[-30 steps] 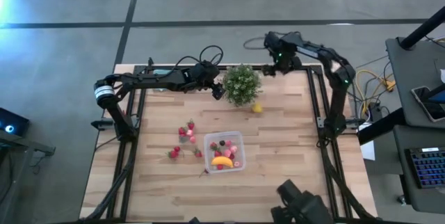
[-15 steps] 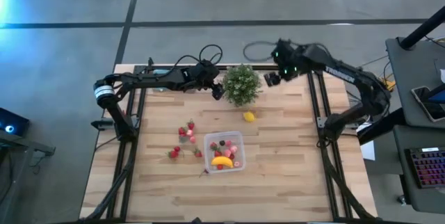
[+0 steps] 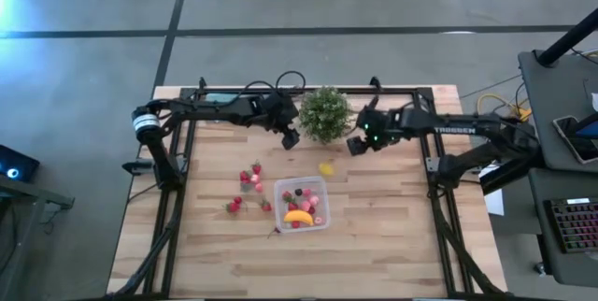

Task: Pick and placing Produce into tupperware
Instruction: Put the yellow lemon into the transparent bin

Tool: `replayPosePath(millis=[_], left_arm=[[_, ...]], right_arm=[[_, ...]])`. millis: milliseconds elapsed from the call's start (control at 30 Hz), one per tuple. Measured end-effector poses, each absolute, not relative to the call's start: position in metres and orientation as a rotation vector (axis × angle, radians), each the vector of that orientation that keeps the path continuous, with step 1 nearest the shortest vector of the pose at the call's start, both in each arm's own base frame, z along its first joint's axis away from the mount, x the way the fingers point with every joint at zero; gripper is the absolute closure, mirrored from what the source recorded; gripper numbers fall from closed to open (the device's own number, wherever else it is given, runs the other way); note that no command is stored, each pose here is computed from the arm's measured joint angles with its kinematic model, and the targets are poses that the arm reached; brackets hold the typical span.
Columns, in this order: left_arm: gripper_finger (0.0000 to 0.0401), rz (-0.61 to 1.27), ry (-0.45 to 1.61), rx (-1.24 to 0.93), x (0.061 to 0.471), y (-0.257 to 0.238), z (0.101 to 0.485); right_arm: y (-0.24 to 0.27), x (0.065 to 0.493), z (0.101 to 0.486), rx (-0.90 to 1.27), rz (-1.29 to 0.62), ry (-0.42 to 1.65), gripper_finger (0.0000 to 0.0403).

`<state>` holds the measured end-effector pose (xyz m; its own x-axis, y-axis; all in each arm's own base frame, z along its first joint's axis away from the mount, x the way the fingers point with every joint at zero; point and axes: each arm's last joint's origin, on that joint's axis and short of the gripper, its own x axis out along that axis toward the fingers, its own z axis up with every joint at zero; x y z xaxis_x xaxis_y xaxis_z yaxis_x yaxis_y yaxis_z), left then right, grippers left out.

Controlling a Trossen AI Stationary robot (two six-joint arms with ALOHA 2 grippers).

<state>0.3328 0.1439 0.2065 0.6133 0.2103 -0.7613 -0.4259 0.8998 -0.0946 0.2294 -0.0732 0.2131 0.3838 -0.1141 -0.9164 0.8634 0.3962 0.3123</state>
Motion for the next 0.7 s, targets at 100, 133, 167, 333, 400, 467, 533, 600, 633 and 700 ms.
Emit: replayPosePath(millis=[100,133,167,333,400,467,533,600,633,700], left_arm=[[0.0137,0.336,0.864,-0.224,0.330,0.141,0.208],[0.0137,0.317,0.878,-0.212,0.329,0.140,0.208],[0.0137,0.290,0.904,-0.200,0.328,0.138,0.206],[0.0137,0.096,0.947,-0.180,0.327,0.122,0.196],[0.0137,0.081,0.957,-0.188,0.327,0.114,0.191],[0.0137,0.079,0.952,-0.207,0.328,0.107,0.188],[0.0137,0.068,0.945,-0.208,0.331,0.100,0.187],[0.0137,0.050,0.946,-0.205,0.333,0.092,0.186],[0.0137,0.042,0.937,-0.201,0.335,0.088,0.187],[0.0137,0.024,0.917,-0.186,0.338,0.081,0.188]], right_arm=[[-0.053,0.229,0.205,0.908,-0.739,1.009,0.0161],[-0.046,0.229,0.202,0.899,-0.727,1.028,0.0161],[-0.038,0.229,0.198,0.891,-0.713,1.045,0.0161],[-0.008,0.236,0.181,0.866,-0.628,1.057,0.0161],[-0.001,0.240,0.176,0.876,-0.603,1.039,0.0161],[0.004,0.244,0.173,0.893,-0.587,1.013,0.0161],[0.007,0.248,0.169,0.908,-0.582,0.998,0.0161],[0.009,0.252,0.165,0.916,-0.572,0.984,0.0161],[0.011,0.254,0.164,0.912,-0.565,0.978,0.0161],[0.012,0.258,0.159,0.904,-0.565,0.970,0.0161]])
